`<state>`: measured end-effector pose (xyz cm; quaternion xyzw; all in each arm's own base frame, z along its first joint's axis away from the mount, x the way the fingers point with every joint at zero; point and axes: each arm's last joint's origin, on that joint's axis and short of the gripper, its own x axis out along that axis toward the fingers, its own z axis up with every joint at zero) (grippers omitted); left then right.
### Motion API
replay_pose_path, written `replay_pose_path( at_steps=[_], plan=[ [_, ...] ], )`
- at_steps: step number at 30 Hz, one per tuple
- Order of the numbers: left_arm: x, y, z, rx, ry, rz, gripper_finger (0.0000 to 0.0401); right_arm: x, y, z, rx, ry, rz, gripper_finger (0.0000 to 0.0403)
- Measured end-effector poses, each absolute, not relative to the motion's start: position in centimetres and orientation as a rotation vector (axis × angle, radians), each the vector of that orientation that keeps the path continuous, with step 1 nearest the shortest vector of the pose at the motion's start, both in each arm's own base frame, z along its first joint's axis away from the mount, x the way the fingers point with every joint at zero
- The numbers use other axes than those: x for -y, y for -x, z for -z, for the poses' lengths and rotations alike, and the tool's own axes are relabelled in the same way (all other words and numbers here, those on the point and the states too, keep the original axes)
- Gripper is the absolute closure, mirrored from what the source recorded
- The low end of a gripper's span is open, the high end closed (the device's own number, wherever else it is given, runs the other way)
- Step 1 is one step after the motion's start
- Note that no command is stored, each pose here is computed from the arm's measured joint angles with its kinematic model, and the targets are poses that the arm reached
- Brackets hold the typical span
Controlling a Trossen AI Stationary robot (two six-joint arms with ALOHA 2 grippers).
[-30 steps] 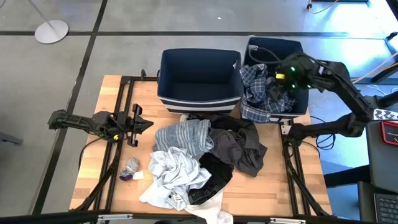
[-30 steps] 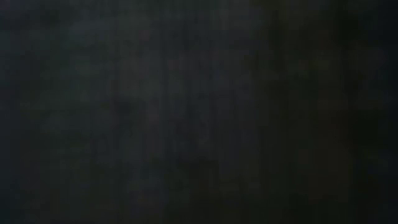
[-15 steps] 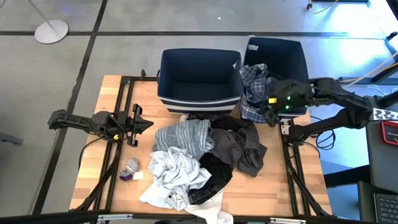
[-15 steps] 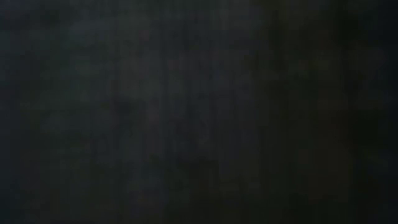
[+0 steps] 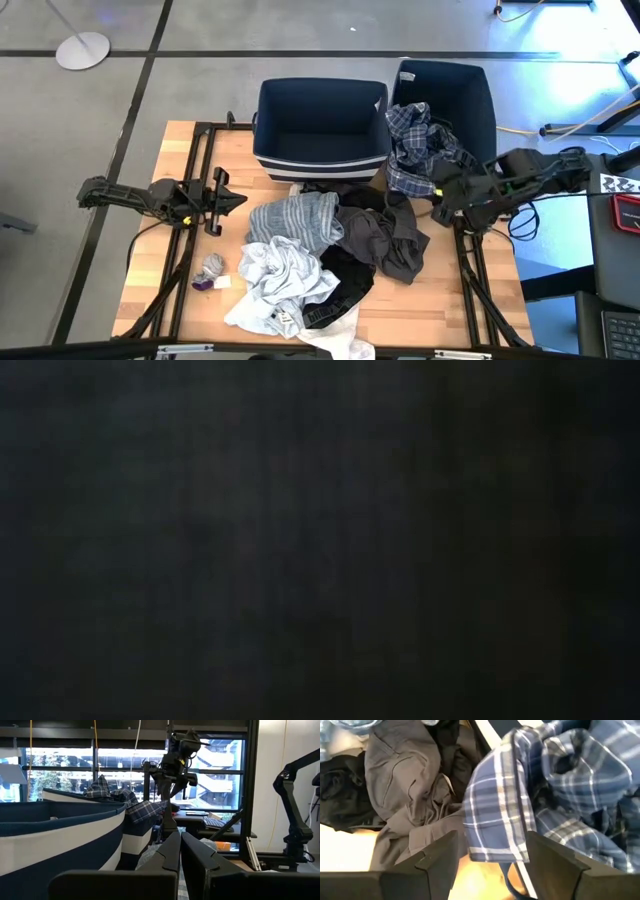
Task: Sort clothes
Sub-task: Put the blue checkered polo into the right blue laundry organizer
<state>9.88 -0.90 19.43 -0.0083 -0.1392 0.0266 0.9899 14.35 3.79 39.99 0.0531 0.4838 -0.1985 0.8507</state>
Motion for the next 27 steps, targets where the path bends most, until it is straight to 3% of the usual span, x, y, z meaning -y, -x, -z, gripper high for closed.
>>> replay_pose_path(
  at_steps=[8,17,27],
  plan=[
    [0.9,-9.9,-19.4,0.278,0.016,-0.053,0.0397,-5.7,-14.7,-39.6,-1.019,-0.008,0.364,0.0166],
    [0.9,-9.9,-19.4,0.279,0.019,-0.053,0.0397,-6.8,-15.7,-38.1,-1.071,0.277,0.296,0.0166],
    [0.9,-9.9,-19.4,0.279,0.017,-0.053,0.0397,-6.6,-16.0,-34.9,-1.128,0.408,0.391,0.0166]
  ],
)
